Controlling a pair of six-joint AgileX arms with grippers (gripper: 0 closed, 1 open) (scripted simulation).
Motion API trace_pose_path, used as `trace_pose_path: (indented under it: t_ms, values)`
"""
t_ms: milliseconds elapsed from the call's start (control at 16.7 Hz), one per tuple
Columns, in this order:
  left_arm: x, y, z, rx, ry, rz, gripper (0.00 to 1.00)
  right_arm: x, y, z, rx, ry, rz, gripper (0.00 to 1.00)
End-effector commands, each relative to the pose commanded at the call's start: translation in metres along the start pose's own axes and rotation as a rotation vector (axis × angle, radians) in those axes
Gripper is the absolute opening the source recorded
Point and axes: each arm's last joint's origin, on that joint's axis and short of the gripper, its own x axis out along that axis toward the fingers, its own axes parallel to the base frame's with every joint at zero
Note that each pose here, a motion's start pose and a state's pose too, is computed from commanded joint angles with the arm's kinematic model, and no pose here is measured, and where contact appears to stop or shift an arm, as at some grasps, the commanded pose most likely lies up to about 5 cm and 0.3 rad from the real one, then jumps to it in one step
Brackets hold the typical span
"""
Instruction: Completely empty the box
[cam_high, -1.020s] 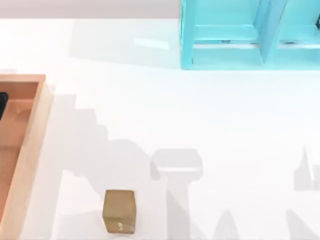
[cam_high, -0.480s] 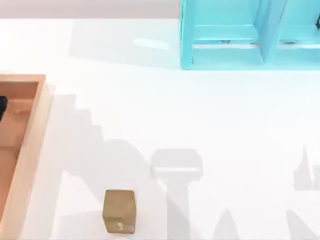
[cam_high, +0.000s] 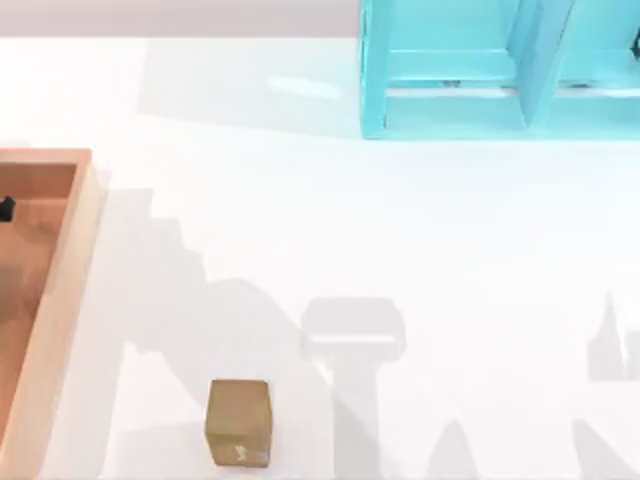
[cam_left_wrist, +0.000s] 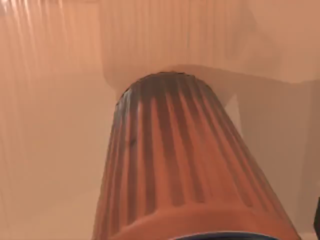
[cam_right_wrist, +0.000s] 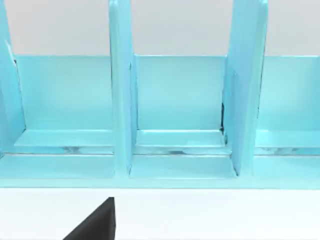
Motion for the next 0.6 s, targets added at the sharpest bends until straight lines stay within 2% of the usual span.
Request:
trace_pose_path:
  t_ms: [120,180,600]
  values:
    - [0.0000,0.0000,0.0000,0.000,0.000,0.000,0.02,0.0000,0.0000,0.0000,0.000,0.000,0.000,1.00]
    - [0.0000,0.0000,0.0000,0.000,0.000,0.000,0.00,0.0000,0.0000,0.0000,0.000,0.000,0.000,1.00]
    - [0.0000,0.0000,0.0000,0.000,0.000,0.000,0.00,0.0000,0.0000,0.0000,0.000,0.000,0.000,1.00]
